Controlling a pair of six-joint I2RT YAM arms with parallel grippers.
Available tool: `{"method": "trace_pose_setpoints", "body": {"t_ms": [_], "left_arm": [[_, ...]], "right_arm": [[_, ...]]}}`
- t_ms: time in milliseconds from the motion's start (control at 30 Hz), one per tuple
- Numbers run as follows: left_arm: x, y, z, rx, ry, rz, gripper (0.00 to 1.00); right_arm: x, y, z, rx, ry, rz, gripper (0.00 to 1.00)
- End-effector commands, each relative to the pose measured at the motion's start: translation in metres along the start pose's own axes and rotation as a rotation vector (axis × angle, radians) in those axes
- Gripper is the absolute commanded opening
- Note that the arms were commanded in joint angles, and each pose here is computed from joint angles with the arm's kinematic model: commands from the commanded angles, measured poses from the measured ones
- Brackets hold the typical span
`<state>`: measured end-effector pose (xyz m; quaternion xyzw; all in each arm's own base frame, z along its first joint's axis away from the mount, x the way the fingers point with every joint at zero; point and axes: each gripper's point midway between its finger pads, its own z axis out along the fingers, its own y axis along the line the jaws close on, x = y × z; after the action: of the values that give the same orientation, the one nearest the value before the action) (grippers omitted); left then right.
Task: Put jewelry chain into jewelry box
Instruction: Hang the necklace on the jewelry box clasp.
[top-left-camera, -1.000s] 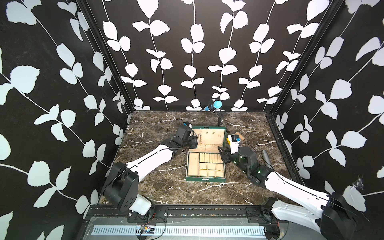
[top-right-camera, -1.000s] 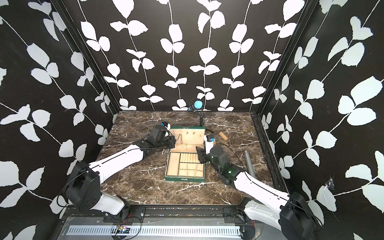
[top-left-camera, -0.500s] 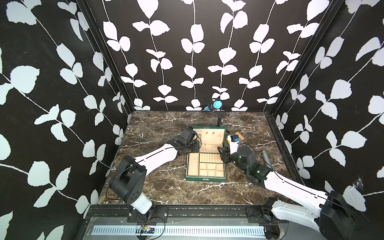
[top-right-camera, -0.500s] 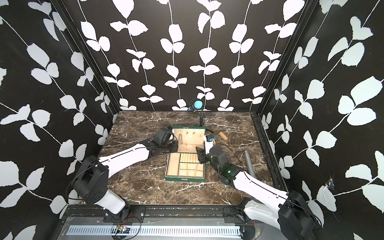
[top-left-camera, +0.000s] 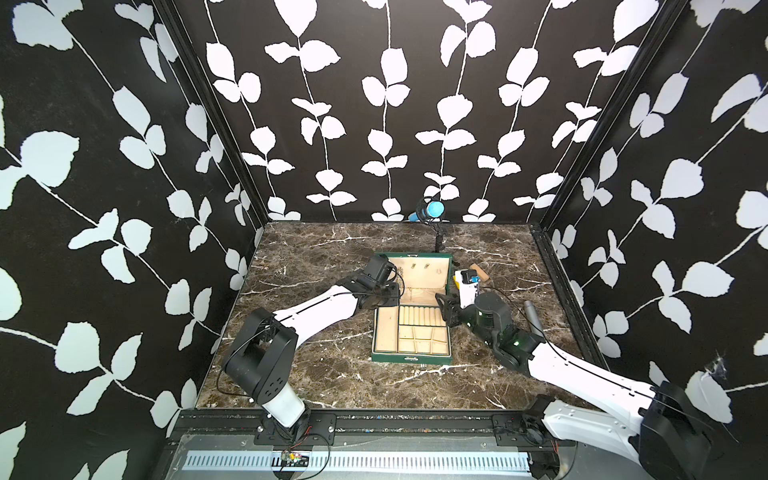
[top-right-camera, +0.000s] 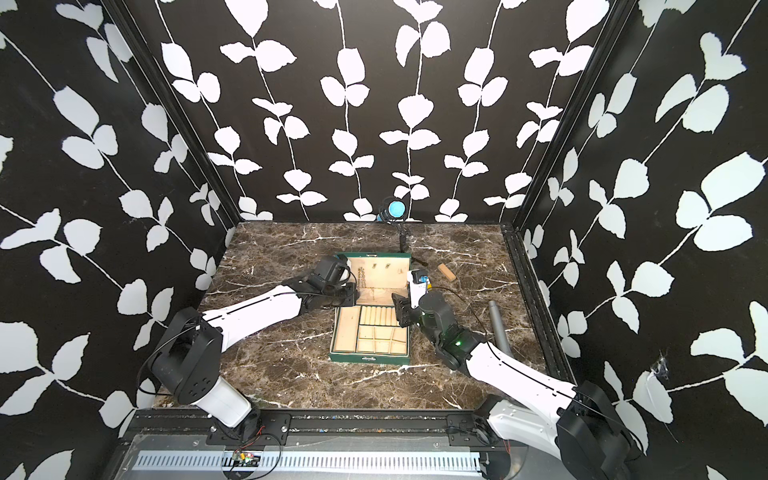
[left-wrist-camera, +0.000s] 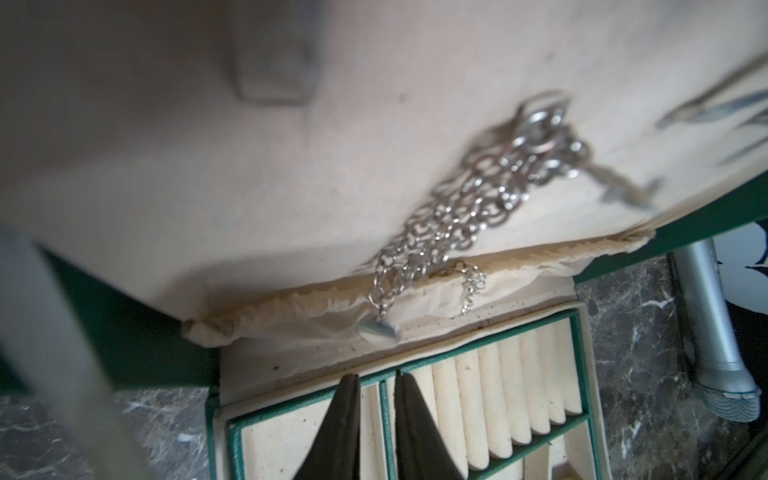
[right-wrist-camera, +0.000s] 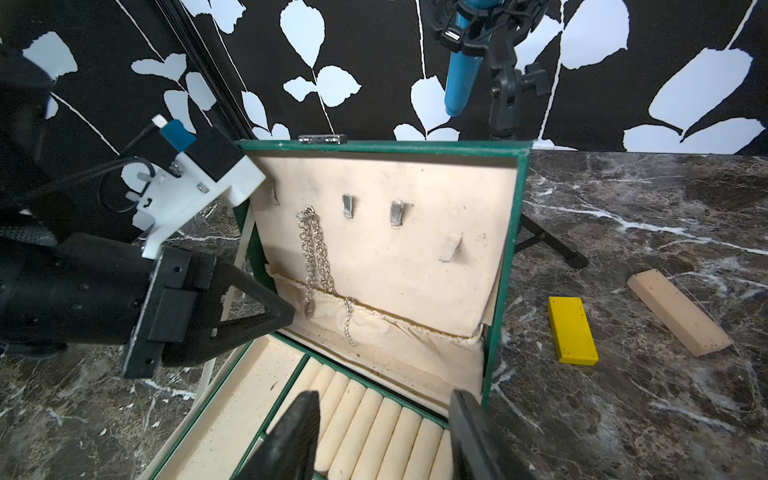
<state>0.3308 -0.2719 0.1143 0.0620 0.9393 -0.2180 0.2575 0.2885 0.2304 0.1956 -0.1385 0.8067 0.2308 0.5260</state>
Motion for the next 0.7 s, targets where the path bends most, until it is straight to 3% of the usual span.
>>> {"method": "trace_pose_setpoints", "body": {"t_ms": [0, 367, 567, 667], "left_arm": [[-0.005, -0.007, -0.002, 0.01, -0.002, 0.017, 0.22], [-0.01, -0.011, -0.01, 0.021, -0.015, 0.022, 0.25], [-0.014, -0.025, -0.055, 0.082, -0.048, 0.069, 0.46], [-0.011, -0.02, -0.083, 0.064, -0.076, 0.089, 0.51]], "right_arm": [[-0.008, 0.0, 0.0, 0.009, -0.029, -0.005, 0.53], [-0.009, -0.003, -0.006, 0.024, -0.032, -0.015, 0.53], [-0.019, -0.002, -0.02, 0.03, -0.013, -0.05, 0.58], [-0.023, -0.01, -0.033, 0.077, 0.019, -0.041, 0.63]]}}
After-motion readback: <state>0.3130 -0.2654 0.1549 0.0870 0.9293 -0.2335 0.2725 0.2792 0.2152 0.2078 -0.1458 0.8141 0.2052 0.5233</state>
